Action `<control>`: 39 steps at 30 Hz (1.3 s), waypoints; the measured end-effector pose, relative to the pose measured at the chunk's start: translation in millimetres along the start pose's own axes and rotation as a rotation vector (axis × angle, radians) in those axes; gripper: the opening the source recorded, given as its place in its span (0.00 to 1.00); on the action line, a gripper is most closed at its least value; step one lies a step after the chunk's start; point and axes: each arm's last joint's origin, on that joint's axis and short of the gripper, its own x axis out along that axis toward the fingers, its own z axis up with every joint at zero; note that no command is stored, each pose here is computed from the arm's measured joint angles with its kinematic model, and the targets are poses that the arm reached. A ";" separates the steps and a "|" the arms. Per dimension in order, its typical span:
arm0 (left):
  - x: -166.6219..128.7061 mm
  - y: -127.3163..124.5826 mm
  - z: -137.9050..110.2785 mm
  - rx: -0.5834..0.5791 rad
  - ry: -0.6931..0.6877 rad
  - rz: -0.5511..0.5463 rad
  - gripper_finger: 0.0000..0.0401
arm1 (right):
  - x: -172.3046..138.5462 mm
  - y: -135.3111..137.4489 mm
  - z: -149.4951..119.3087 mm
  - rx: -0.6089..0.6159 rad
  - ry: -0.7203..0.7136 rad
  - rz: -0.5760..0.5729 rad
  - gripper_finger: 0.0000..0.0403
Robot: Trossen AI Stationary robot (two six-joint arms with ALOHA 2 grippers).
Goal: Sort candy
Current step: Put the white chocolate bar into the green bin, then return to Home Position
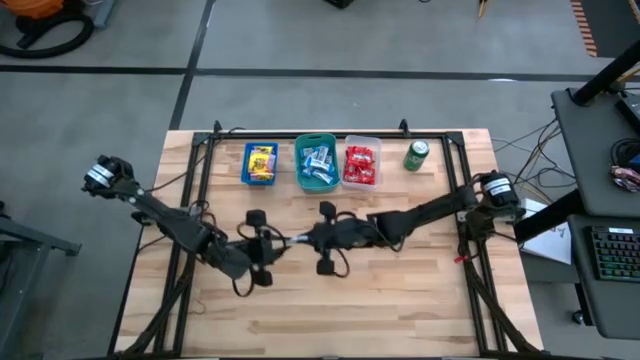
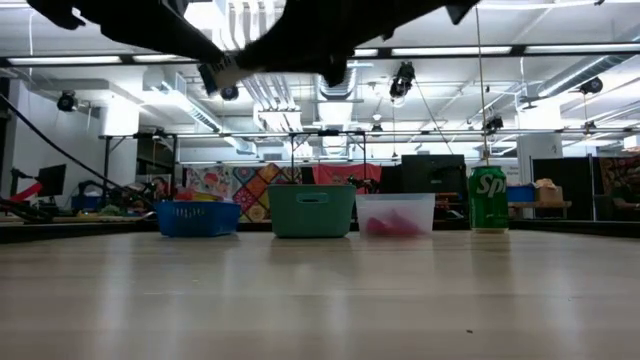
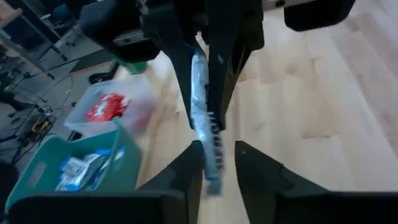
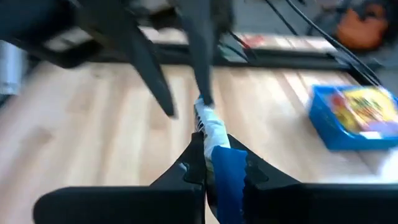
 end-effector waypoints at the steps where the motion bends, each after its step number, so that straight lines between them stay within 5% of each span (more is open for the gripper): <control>1: -2.3 4.9 -2.8 -0.005 0.000 0.006 0.20 | 1.1 -5.4 2.3 0.008 0.024 -0.022 0.05; 6: -16.5 30.4 -19.1 -0.036 -0.022 0.039 0.27 | 4.5 -53.2 14.6 0.060 0.185 -0.212 0.05; 13: -34.6 55.7 -41.2 -0.117 -0.090 0.126 0.28 | -2.4 -178.3 6.2 0.251 0.239 -0.493 0.06; 19: -39.4 60.6 -63.0 -0.173 -0.185 0.130 0.27 | 2.2 -262.7 -30.0 0.470 0.171 -0.368 0.08; 27: -38.2 62.7 -75.2 -0.188 -0.396 0.028 0.18 | 21.1 -281.4 -63.9 0.563 0.186 -0.268 0.27; 33: -32.9 78.2 -79.2 -0.136 -0.359 0.094 0.10 | 18.0 -281.3 -55.8 0.548 0.171 -0.266 0.44; 39: -29.5 91.0 -91.9 -0.147 -0.417 -0.094 0.01 | 7.8 -255.1 -30.6 0.367 0.125 -0.199 0.48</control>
